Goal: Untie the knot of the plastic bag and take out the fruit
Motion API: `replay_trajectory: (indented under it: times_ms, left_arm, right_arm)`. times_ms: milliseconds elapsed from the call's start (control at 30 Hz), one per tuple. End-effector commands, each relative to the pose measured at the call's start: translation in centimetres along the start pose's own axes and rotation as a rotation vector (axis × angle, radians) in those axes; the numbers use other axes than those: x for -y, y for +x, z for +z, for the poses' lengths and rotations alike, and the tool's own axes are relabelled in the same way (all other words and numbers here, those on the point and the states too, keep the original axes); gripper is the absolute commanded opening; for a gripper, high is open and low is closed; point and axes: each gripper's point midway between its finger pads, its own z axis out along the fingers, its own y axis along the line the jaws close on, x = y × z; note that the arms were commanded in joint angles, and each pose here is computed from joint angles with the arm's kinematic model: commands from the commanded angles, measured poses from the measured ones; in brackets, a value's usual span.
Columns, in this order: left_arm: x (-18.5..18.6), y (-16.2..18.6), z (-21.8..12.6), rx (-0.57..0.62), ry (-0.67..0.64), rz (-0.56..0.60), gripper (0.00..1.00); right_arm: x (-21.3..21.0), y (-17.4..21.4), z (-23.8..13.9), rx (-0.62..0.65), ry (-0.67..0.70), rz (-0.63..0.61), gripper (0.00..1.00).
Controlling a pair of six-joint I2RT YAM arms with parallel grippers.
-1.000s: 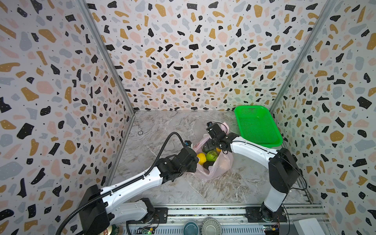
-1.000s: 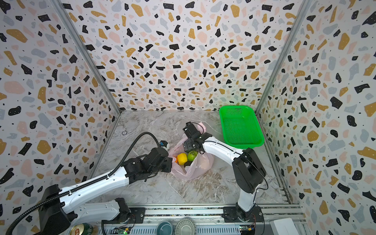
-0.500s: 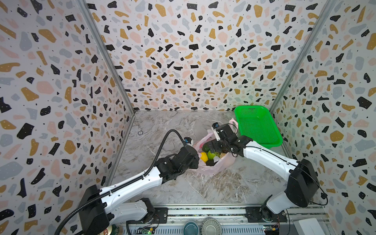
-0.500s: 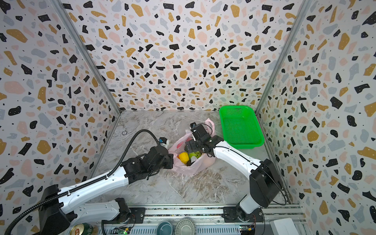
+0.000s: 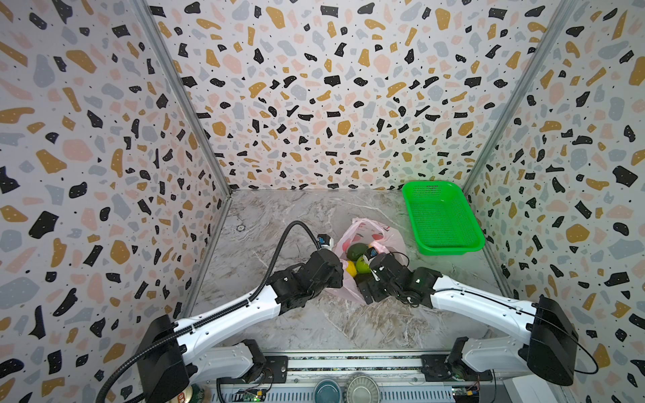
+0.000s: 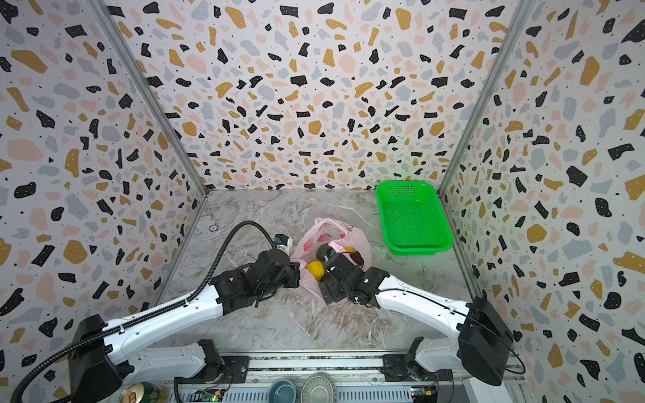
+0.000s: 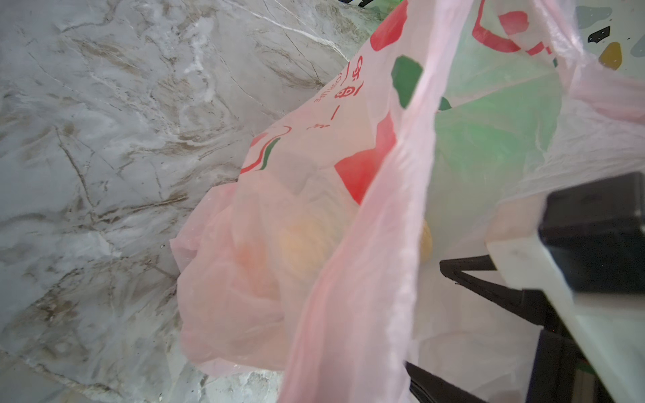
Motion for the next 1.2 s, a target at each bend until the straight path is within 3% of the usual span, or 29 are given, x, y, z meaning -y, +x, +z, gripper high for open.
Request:
replay_trajectory:
  times_ms: [0,200,367,567,833,1033,1167]
  left_arm:
    - [-0.1,-0.3,-0.3,0.035,0.013,-0.030,0.00]
    - [-0.6,1.5,0.1,-0.044,-0.012,0.045,0.00]
    - [-2.5,2.5,-0.9,-0.087,-0.087,0.116,0.00]
    - [-1.7,2.1,-0.9,-0.088,-0.063,0.100,0.00]
    - [-0.9,1.4,-1.3,-0.073,-0.040,0.078,0.00]
    - [-0.6,1.6,-1.5,-0.085,-0.021,0.072,0.00]
    - [-0.3,1.4,-1.5,-0.081,-0.007,0.067,0.00]
  right_arm:
    - [0.3,1.4,-0.5,0.027,0.037,0.012,0.99]
    - [0.3,4.3,1.0,-0.047,0.037,-0.010,0.99]
    - [-2.5,-0.4,-0.8,0.054,-0.095,0.041,0.99]
    - [-5.3,-4.0,0.3,0.137,-0.226,0.128,1.00]
    - [-6.0,-3.7,3.0,0.127,-0.250,0.176,1.00]
    - [-2.4,-4.3,2.4,0.173,-0.199,0.264,1.00]
    - [-2.0,-5.2,3.1,0.153,-0.179,0.229,1.00]
